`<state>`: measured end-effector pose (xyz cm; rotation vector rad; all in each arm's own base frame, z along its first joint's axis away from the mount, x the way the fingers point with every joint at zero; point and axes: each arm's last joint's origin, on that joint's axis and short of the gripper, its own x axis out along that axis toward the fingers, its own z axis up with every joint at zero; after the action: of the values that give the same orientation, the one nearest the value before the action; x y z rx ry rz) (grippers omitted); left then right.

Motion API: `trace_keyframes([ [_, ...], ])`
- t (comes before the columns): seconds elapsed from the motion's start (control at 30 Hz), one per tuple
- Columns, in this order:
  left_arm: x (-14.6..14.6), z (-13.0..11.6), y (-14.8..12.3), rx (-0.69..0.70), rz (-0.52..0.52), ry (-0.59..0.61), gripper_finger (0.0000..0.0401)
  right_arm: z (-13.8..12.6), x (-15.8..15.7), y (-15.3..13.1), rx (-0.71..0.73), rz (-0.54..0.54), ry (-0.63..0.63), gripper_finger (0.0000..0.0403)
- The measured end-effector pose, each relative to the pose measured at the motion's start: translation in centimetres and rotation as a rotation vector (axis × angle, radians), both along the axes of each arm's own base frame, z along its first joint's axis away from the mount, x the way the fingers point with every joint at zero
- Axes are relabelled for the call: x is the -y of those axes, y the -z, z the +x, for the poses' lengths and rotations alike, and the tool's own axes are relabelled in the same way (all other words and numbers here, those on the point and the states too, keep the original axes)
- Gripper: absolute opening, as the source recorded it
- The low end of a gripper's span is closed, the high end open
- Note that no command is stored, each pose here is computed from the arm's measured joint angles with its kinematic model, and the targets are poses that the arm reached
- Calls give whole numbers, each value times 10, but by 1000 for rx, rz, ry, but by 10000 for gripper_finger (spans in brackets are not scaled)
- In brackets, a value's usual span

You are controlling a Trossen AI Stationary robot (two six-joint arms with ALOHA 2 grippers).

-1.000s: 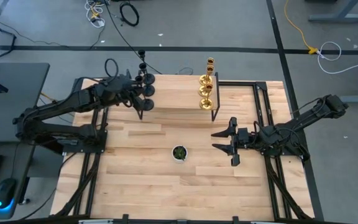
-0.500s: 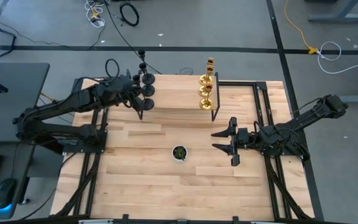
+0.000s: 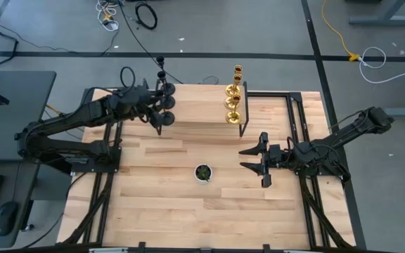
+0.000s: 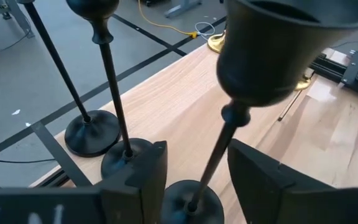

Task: Pick & Place candle stick holders
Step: Put the black candle holder on the shelf aligned with the other black candle holder, then return to Home Position

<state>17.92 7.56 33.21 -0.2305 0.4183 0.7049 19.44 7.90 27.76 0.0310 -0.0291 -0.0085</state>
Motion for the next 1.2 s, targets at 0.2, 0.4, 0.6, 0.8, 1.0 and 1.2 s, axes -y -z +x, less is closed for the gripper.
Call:
trace_keyframes([
  [0.2, 0, 0, 0, -6, 7, 4, 185, 0, 0, 0, 0, 0, 0, 176],
  [0.4, 0, -1, 0, -16, 9, 8, 188, 0, 0, 0, 0, -1, 0, 176],
  [0.6, 2, -5, -2, -13, 17, 33, 188, 0, 0, 0, 0, -2, -1, 176],
  [0.8, 7, -16, -6, -8, 23, 45, 188, 0, 0, 0, -1, -2, -1, 176],
  [1.0, 19, -33, -12, 7, 15, 107, 188, 0, 0, 0, -1, 0, -2, 176],
  [1.2, 43, -46, -17, 80, -78, 386, 188, 0, 0, 1, -8, -2, -2, 176],
])
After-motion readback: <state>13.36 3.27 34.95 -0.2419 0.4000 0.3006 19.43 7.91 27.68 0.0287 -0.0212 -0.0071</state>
